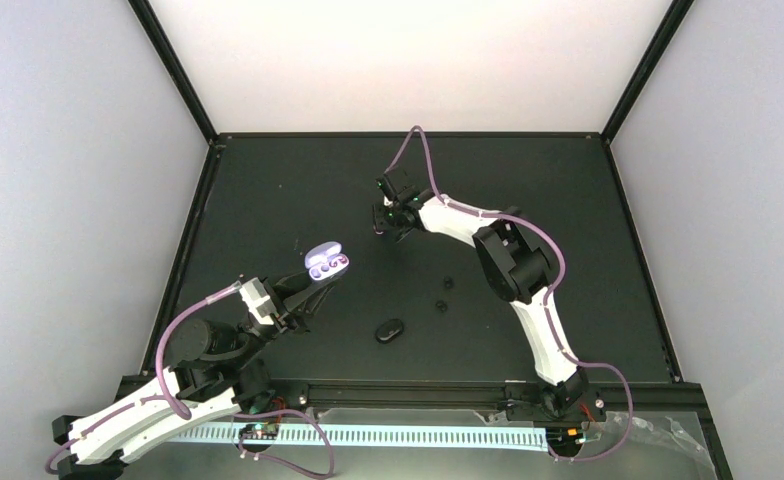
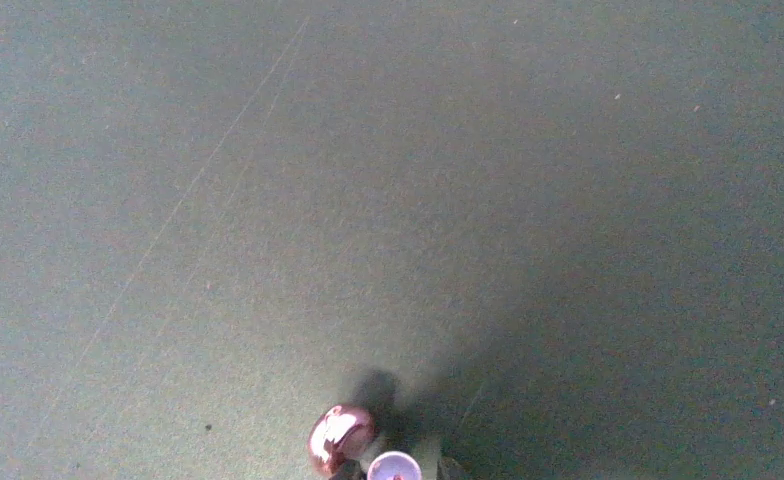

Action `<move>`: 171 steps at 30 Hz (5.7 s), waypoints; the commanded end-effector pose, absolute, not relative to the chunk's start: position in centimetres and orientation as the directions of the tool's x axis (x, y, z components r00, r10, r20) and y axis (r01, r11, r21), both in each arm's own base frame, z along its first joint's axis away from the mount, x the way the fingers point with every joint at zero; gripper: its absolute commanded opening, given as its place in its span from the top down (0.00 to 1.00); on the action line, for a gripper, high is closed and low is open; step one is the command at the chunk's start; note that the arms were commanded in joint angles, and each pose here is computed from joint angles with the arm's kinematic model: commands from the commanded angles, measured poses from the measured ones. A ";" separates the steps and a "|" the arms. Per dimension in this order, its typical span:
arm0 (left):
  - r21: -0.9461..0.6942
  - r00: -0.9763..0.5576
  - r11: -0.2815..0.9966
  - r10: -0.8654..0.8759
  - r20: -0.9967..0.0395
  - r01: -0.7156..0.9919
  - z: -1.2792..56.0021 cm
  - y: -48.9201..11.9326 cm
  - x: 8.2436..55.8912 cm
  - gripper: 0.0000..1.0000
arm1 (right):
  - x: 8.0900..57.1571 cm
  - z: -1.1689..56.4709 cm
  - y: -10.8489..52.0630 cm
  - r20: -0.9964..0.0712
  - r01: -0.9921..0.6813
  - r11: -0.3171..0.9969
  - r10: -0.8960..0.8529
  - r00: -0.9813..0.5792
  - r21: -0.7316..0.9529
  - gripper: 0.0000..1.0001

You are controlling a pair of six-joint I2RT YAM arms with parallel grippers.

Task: Insert the wireless bluetooth earbuds into the charging case
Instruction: Adjust the earbud at the center of the board.

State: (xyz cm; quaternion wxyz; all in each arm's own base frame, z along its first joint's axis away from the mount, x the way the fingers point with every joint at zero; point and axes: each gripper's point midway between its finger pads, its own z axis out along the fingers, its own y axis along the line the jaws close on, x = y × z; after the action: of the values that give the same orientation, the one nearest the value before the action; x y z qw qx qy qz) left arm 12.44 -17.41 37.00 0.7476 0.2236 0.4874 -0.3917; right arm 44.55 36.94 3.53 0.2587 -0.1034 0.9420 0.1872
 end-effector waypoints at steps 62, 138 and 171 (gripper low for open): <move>-0.035 0.217 0.601 -0.343 -0.914 0.799 36.5 -17.6 12.6 0.98 | 43.3 3.6 42.2 -0.572 -0.608 0.742 -0.378 -0.728 0.284 0.71; -0.044 0.207 0.566 -0.371 -0.905 0.823 36.7 -17.4 11.8 0.98 | 37.6 3.6 39.7 -0.463 -0.431 0.873 -0.292 -0.837 0.229 0.78; -0.047 0.205 0.563 -0.376 -0.904 0.825 36.8 -17.4 11.8 0.98 | 36.1 8.5 42.4 -0.585 -0.585 0.781 -0.374 -0.719 0.219 0.71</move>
State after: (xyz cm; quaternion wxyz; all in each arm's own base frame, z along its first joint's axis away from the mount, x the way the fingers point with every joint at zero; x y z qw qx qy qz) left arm 12.10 -17.52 36.58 0.7416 0.2321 0.4879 -0.3975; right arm 35.65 42.19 6.73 0.2418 -0.2697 0.9126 0.1894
